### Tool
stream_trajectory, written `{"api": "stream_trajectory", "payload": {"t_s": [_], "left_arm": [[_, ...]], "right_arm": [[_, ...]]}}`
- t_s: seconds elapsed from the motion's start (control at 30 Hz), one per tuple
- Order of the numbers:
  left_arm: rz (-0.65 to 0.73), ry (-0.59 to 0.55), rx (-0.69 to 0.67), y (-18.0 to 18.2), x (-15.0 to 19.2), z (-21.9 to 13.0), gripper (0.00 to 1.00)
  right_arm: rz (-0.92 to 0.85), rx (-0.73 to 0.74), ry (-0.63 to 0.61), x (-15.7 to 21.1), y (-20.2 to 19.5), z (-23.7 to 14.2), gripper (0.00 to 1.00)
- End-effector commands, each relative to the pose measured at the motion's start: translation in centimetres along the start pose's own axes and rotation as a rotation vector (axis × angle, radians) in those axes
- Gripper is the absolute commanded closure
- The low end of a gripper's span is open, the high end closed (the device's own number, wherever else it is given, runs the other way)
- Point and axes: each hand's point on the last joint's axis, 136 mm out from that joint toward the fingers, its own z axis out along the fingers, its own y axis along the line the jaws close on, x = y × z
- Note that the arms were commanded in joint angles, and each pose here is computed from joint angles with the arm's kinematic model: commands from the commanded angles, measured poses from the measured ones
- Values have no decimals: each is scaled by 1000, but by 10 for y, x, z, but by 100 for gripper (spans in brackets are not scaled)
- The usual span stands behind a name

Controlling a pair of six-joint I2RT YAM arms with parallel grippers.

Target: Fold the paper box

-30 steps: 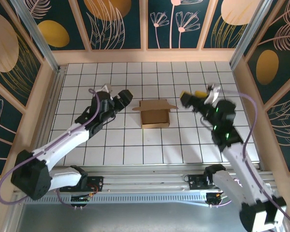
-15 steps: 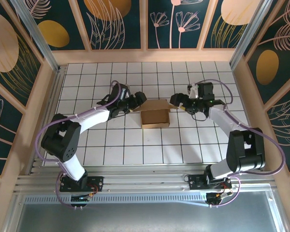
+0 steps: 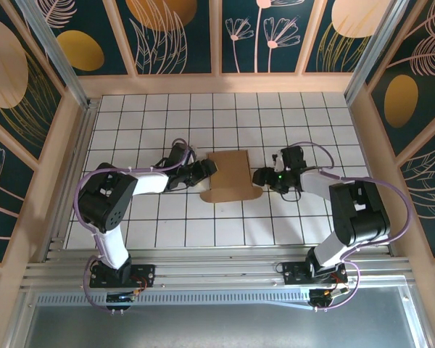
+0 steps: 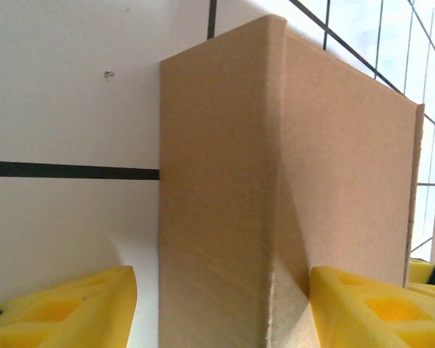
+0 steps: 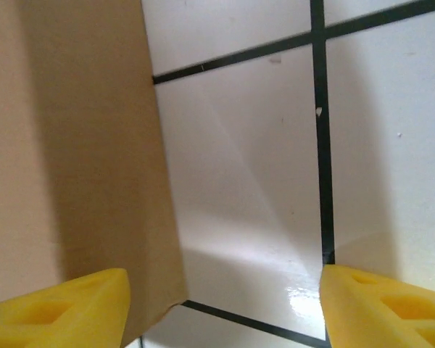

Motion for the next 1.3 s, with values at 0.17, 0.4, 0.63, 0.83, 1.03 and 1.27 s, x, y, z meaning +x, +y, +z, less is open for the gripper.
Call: {"api": "stream_trajectory", "payload": {"t_s": [0.17,0.4,0.63,0.83,1.03,1.27], "left_arm": [[-25,66,-92,37,28,6,46],[64,-45,-115,11,-4,-16,22],[95,-60,-66,-6,-10,-21,16],[125,-63,-9,-17,-7,-27,16],[122,-57,-3,-16,-5,-27,15],[139,-78,11,-23,-9,-34,11]], "right_arm": [[-104,48,-101,-13,10,-8,34],[-86,-85,-278,-58,43,-67,19],[-9,-223,-152,-45,62,-43,34],[-11,-212,-84,-36,64,-10,41],[37,-232,-73,-38,60,9,65],[61,-213,-47,-27,40,20,71]]}}
